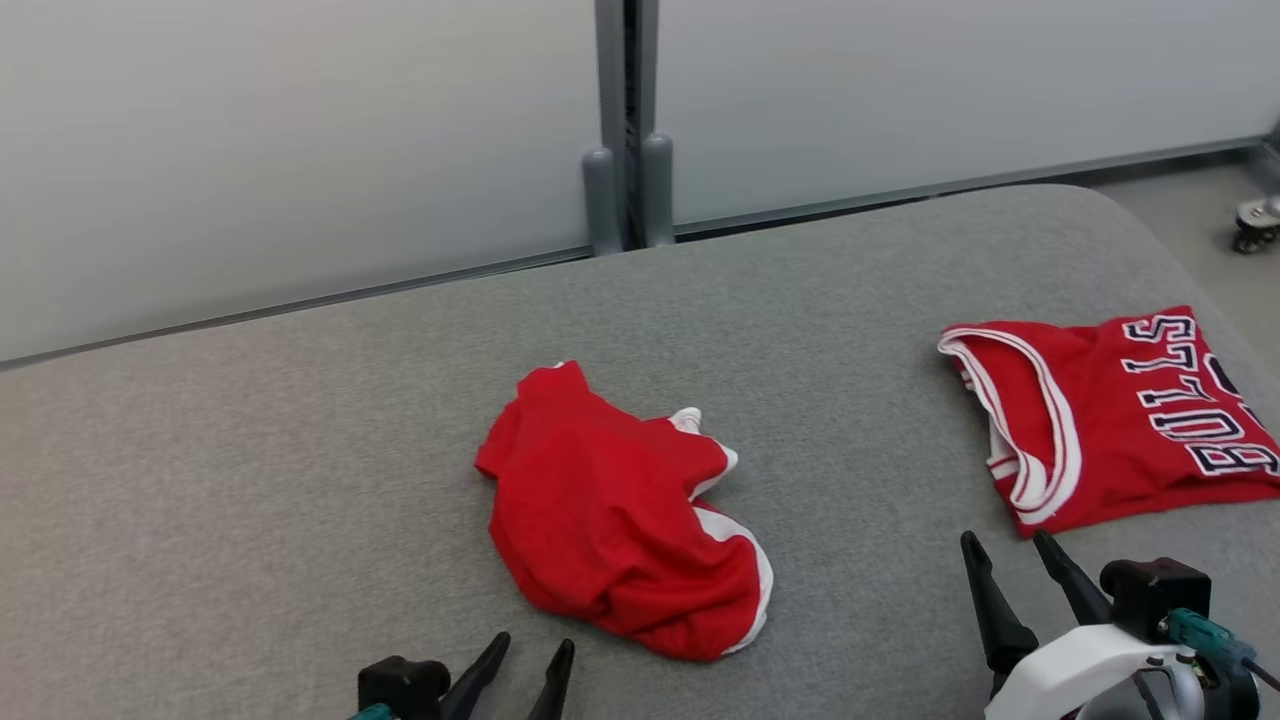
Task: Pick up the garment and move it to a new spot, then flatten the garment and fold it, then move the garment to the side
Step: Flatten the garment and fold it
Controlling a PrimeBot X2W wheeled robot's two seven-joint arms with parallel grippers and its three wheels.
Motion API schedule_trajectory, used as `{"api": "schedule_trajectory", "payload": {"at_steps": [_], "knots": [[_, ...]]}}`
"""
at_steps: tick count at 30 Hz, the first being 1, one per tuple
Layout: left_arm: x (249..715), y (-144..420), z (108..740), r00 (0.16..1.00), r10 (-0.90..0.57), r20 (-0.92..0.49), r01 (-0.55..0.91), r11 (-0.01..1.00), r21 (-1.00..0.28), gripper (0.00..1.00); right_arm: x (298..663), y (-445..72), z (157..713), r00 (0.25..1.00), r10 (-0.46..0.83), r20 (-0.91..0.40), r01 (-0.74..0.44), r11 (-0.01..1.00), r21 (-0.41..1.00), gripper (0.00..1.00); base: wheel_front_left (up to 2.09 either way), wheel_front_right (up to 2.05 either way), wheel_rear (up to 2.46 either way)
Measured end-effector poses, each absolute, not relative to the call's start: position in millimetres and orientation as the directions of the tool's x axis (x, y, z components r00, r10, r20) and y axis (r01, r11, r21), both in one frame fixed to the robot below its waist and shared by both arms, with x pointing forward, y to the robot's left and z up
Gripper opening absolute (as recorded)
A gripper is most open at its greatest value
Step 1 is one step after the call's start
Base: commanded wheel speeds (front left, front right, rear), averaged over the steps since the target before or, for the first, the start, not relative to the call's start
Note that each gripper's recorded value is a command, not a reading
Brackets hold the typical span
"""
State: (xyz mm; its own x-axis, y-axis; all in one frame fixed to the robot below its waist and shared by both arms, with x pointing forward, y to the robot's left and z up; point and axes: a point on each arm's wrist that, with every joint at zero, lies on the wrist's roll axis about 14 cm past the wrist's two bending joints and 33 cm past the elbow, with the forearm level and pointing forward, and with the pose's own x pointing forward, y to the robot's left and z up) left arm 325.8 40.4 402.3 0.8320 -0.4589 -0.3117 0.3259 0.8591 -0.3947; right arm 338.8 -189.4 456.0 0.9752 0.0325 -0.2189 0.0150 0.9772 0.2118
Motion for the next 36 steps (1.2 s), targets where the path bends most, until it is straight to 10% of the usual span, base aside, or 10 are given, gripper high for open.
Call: {"api": "schedule_trajectory", "payload": {"at_steps": [13,14,15,22,36], "knots": [[349.8,-18.0,388.5,0.737,-0.587,-0.335,0.411,0.782,-0.469,0.96,313.5,-236.0,445.8,0.960,-0.126,-0.249,0.179,0.963,0.202,1.00,0.00,0.00,0.00],[353.1,-18.4,392.4,0.747,-0.585,-0.317,0.410,0.780,-0.472,0.24,313.1,-236.3,445.8,0.960,-0.128,-0.248,0.181,0.963,0.202,1.00,0.00,0.00,0.00],[356.9,-19.0,398.2,0.758,-0.583,-0.292,0.416,0.777,-0.472,0.00,313.2,-236.2,446.1,0.961,-0.128,-0.246,0.180,0.963,0.203,1.00,0.00,0.00,0.00],[380.6,-41.1,468.6,0.775,-0.628,-0.071,0.523,0.700,-0.487,0.00,318.2,-226.5,448.5,0.968,-0.095,-0.233,0.146,0.966,0.211,1.00,0.00,0.00,0.00],[363.2,-105.3,647.3,0.538,-0.802,0.260,0.833,0.459,-0.308,0.00,330.8,-202.4,457.4,0.980,-0.014,-0.201,0.061,0.972,0.229,1.00,0.00,0.00,0.00]]}}
